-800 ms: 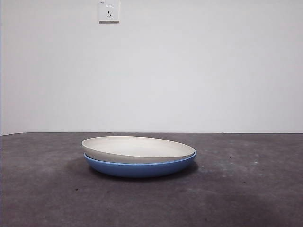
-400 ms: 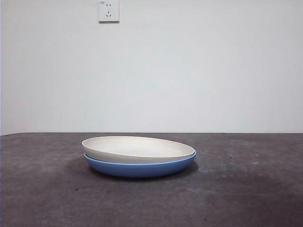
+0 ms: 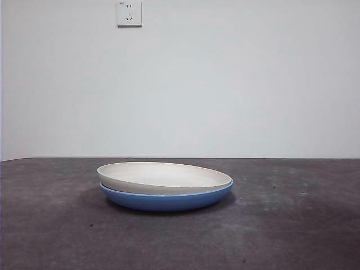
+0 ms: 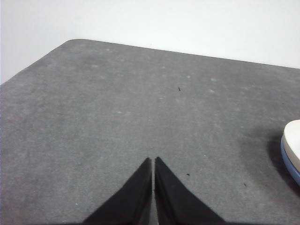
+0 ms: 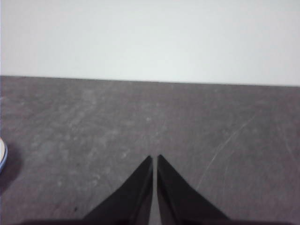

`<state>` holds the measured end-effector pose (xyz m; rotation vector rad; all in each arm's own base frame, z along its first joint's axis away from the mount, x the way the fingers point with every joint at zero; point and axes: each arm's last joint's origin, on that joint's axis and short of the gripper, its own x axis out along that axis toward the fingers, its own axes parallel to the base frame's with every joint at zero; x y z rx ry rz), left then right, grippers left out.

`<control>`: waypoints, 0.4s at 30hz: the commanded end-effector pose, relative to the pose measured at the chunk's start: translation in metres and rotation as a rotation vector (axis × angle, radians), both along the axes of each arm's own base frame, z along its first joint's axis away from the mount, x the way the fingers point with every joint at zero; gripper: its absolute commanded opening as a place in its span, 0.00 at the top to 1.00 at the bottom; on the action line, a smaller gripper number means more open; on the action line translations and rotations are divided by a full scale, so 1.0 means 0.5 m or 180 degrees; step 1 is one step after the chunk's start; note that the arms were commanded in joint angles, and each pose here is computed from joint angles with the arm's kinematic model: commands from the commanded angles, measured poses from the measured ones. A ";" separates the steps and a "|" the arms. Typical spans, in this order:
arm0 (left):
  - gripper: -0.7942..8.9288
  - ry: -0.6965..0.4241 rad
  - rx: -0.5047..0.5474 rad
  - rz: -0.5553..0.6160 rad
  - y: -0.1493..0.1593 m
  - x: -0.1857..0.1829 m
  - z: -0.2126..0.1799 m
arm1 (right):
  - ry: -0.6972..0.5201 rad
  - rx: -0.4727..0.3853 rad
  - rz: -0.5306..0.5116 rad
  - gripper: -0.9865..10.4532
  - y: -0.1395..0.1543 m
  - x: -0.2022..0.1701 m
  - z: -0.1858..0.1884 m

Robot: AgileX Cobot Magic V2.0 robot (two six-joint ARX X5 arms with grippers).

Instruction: Pick up the white plate, put it on the blue plate, put it on desk

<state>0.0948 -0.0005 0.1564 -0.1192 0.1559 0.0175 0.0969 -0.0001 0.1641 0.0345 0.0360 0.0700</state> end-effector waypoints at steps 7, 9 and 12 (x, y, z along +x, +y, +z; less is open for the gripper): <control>0.91 0.0079 -0.0012 -0.0021 -0.001 0.002 -0.015 | 0.0428 0.0078 -0.0018 0.90 0.000 -0.002 -0.028; 0.91 0.0076 -0.0012 -0.0021 -0.001 0.002 -0.015 | 0.0422 0.0081 -0.0007 0.90 0.000 -0.002 -0.028; 0.91 0.0078 -0.0012 -0.0021 -0.001 0.002 -0.015 | 0.0378 0.0074 -0.0007 0.90 0.000 -0.002 -0.025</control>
